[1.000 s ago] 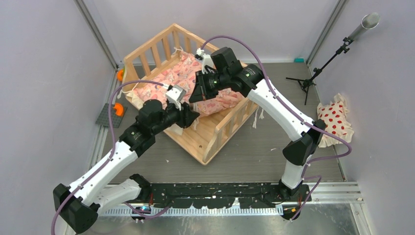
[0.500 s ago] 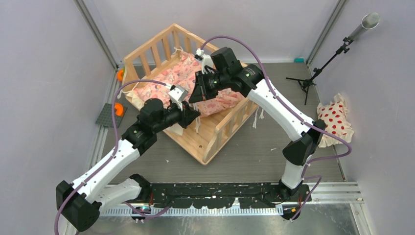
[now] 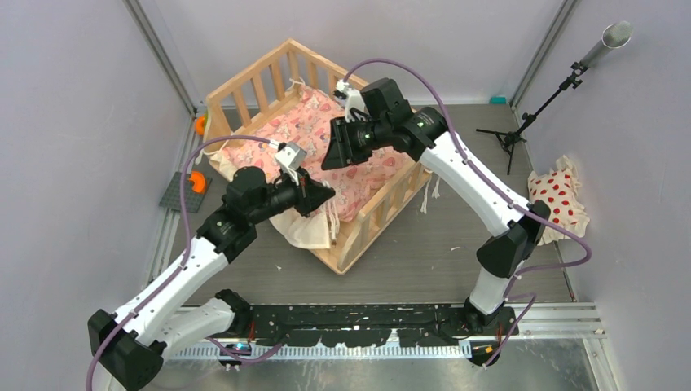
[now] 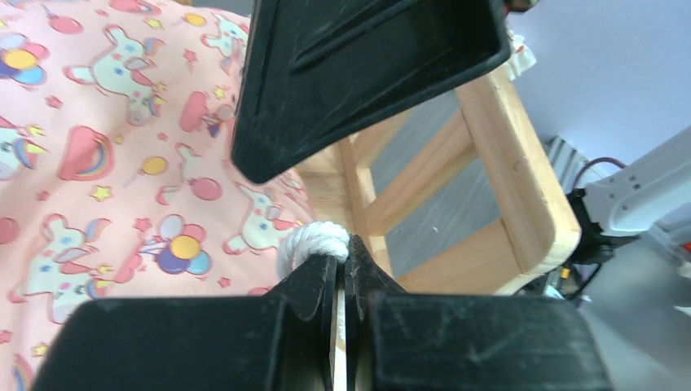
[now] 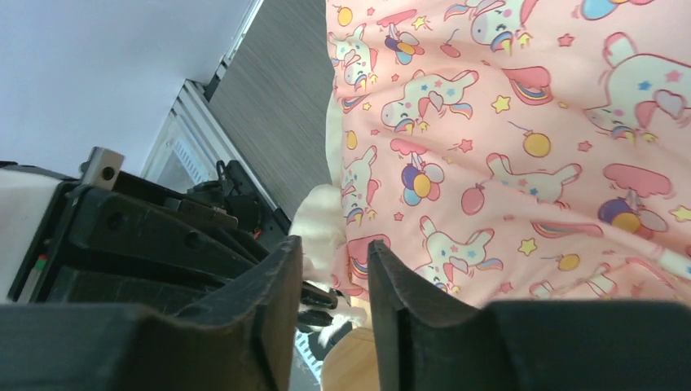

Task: Set up the pet bed

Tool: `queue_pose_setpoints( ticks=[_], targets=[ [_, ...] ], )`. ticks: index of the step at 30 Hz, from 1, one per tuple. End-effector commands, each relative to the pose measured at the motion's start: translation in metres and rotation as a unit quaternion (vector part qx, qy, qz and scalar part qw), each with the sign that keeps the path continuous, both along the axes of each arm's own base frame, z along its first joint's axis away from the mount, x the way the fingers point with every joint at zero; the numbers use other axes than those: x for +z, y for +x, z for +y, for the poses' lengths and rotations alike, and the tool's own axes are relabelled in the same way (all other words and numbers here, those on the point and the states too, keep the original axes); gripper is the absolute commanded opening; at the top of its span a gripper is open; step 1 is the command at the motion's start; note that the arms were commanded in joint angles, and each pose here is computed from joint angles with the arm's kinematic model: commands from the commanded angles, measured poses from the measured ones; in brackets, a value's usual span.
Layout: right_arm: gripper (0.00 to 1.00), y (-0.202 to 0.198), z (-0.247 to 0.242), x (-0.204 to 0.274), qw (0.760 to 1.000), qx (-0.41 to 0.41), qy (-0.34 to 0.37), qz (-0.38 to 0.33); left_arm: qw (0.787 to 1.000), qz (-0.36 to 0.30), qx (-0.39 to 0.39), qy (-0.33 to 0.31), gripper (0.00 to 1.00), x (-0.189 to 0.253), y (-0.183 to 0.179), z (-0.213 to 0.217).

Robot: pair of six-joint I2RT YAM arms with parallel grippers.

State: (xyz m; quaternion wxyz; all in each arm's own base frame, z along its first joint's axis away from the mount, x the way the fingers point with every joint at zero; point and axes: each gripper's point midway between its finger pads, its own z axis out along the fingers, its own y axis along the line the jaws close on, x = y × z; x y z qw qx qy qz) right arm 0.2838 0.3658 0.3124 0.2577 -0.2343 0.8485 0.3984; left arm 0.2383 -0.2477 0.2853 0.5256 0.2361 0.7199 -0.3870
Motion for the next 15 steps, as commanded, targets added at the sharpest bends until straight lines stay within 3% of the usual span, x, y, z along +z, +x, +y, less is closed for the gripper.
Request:
queue_pose_setpoints(
  ticks=[1,5,15],
  targets=[
    [0.46,-0.012,-0.019,0.049,0.995,0.021,0.034,-0.087,0.998,0.028,-0.033,-0.049,0.0,0.022,-0.012,-0.01],
    [0.5,-0.02,-0.034,0.062,0.991,0.028,0.024,-0.13,0.996,0.043,-0.037,-0.073,0.0,0.026,-0.015,-0.014],
    [0.46,-0.037,-0.094,0.085,0.962,-0.058,0.042,-0.262,0.993,0.054,-0.014,-0.1,0.0,0.025,-0.006,-0.015]
  ],
)
